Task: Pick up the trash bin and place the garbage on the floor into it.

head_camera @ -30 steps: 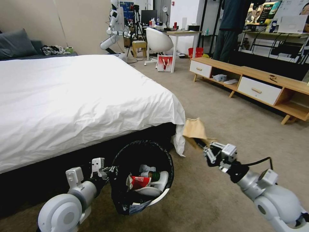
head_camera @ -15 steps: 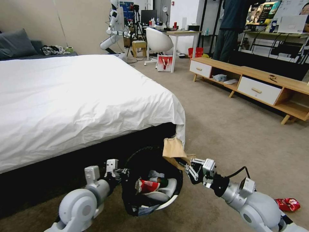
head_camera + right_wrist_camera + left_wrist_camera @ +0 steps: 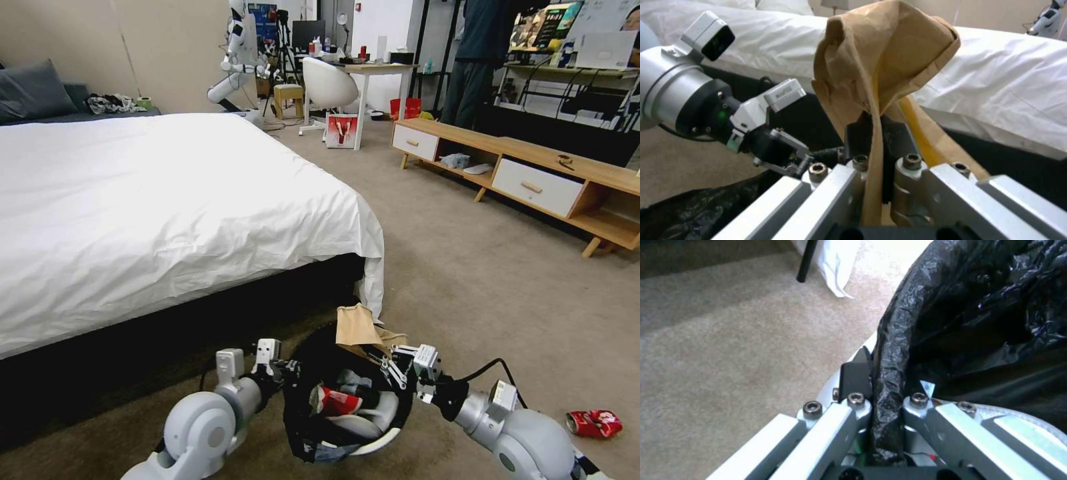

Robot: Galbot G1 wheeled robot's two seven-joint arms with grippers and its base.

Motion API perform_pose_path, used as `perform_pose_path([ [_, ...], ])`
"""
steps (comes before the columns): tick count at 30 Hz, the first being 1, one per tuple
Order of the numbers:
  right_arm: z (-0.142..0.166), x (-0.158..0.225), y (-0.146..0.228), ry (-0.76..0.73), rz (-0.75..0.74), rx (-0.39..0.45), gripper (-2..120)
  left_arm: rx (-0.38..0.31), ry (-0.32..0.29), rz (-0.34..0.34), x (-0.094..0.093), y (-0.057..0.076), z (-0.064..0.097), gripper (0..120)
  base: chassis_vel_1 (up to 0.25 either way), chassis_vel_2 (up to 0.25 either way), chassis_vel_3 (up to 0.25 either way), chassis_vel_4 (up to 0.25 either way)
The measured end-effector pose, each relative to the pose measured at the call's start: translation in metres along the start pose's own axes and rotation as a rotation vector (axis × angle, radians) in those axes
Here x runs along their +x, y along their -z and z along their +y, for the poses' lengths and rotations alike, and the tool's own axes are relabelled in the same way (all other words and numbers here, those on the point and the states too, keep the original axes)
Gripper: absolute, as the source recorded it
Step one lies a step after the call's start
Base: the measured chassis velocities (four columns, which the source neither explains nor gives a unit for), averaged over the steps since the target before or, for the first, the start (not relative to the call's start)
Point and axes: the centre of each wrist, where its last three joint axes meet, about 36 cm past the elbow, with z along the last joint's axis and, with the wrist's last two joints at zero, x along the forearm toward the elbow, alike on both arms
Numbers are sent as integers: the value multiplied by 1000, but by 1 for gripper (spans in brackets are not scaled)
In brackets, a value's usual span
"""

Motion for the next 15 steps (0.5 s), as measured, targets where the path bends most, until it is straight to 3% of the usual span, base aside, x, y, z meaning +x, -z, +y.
perform_pose_path([
  [15,1,4,-10,-40,100,-10,0,-1,-24,-14,-2,2,-4,2,0,0,0,0],
])
